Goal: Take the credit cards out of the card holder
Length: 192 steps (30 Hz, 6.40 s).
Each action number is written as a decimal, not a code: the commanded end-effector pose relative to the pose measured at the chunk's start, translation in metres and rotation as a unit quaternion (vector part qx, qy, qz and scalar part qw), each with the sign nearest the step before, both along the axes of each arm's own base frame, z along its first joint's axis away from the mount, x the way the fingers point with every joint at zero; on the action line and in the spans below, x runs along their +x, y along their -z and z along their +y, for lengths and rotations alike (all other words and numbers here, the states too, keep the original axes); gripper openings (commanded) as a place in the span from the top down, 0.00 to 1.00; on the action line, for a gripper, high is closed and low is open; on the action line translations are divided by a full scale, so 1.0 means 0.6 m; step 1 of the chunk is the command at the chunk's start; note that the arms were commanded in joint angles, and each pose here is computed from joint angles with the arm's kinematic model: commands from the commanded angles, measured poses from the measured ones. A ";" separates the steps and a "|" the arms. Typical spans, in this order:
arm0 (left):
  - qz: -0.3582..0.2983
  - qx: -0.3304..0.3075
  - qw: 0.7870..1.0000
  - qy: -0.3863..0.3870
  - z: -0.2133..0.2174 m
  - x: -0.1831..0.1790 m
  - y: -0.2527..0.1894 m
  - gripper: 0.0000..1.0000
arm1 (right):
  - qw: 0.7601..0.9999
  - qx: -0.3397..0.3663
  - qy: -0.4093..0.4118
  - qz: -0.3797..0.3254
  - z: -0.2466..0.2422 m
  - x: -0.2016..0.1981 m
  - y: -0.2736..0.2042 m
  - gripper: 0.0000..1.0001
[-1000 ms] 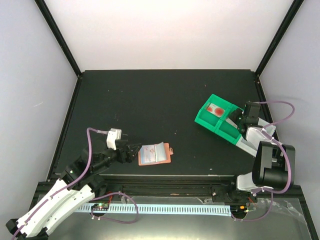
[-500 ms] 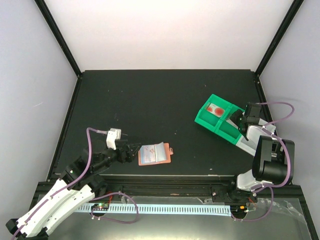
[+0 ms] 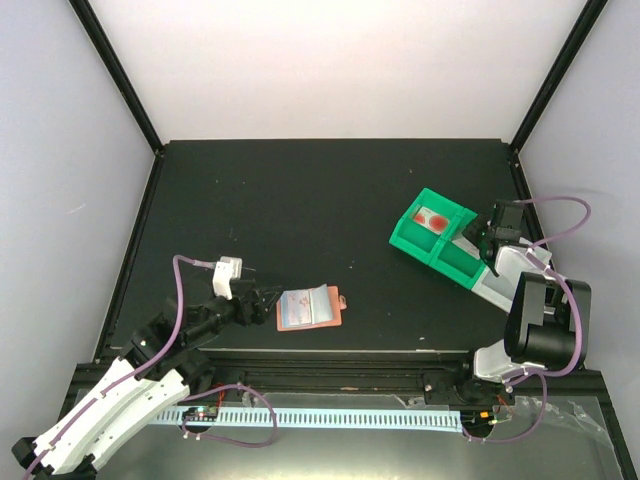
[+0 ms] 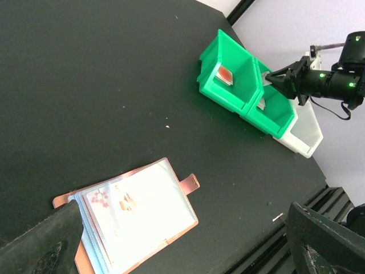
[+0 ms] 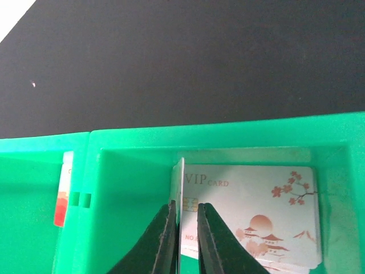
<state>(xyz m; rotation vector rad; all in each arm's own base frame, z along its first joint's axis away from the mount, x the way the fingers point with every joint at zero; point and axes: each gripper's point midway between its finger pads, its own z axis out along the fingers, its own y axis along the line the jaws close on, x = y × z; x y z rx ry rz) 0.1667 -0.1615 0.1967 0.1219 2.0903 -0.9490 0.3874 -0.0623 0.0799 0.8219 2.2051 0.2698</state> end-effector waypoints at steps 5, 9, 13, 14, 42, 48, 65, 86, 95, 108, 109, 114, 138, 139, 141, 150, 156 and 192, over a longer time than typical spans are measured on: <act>0.003 -0.002 1.000 -0.005 0.000 0.003 0.000 0.01 | 0.999 -0.049 0.018 -0.001 -0.029 0.000 -0.031 0.91; 0.004 -0.003 1.000 -0.005 -0.001 0.002 0.000 0.01 | 0.998 -0.053 0.021 0.004 -0.033 0.000 -0.029 0.93; 0.004 -0.002 1.000 -0.004 0.000 0.002 0.001 0.01 | 0.998 -0.058 0.024 0.012 -0.036 -0.002 -0.021 0.93; 0.004 -0.002 1.000 -0.004 0.000 0.001 0.001 0.01 | 0.998 -0.061 0.026 0.015 -0.038 -0.003 -0.019 0.93; 0.043 0.020 0.999 -0.007 -0.006 0.008 0.041 0.01 | 0.999 -0.038 0.002 -0.001 -0.009 -0.012 -0.086 0.78; 0.070 0.035 0.997 -0.002 -0.014 0.011 0.063 0.01 | 0.997 0.004 -0.066 -0.030 0.060 -0.033 -0.120 0.75; 0.147 0.055 0.988 0.014 -0.050 0.027 0.129 0.01 | 0.944 0.123 -0.297 -0.082 0.304 -0.177 -0.159 0.72; 0.233 -0.062 0.970 -0.031 -0.015 0.041 0.188 0.04 | 0.877 0.189 -0.442 -0.020 0.566 -0.303 -0.088 0.71; 0.225 -0.082 0.970 -0.034 -0.003 0.035 0.180 0.01 | 0.843 0.162 -0.513 0.013 0.696 -0.338 -0.071 0.71; 0.251 -0.119 0.961 -0.018 -0.016 0.022 0.195 0.01 | 0.848 0.087 -0.519 0.065 0.731 -0.328 0.019 0.71; 0.250 -0.119 0.961 -0.017 -0.017 0.024 0.195 0.01 | 0.849 0.080 -0.519 0.067 0.730 -0.326 0.024 0.71; 0.251 -0.116 0.961 -0.013 -0.020 0.030 0.192 0.01 | 0.848 0.055 -0.520 0.083 0.726 -0.323 0.053 0.71; 0.226 -0.157 0.961 0.029 -0.044 0.035 0.138 0.01 | 0.855 0.047 -0.505 0.108 0.702 -0.333 0.126 0.89; 0.223 -0.160 0.961 0.032 -0.045 0.034 0.136 0.01 | 0.855 0.052 -0.504 0.109 0.702 -0.335 0.129 0.90; 0.219 -0.169 0.960 0.033 -0.047 0.034 0.135 0.01 | 0.854 0.064 -0.505 0.110 0.705 -0.339 0.132 0.91; 0.205 -0.169 0.963 0.036 -0.050 0.045 0.138 0.01 | 0.842 0.125 -0.512 0.113 0.719 -0.361 0.124 0.95; 0.218 -0.148 0.964 0.021 -0.045 0.051 0.167 0.01 | 0.845 0.092 -0.517 0.100 0.709 -0.352 0.099 0.84; 0.194 -0.116 0.974 0.015 -0.040 0.062 0.144 0.01 | 0.842 0.150 -0.504 0.124 0.708 -0.378 0.127 0.99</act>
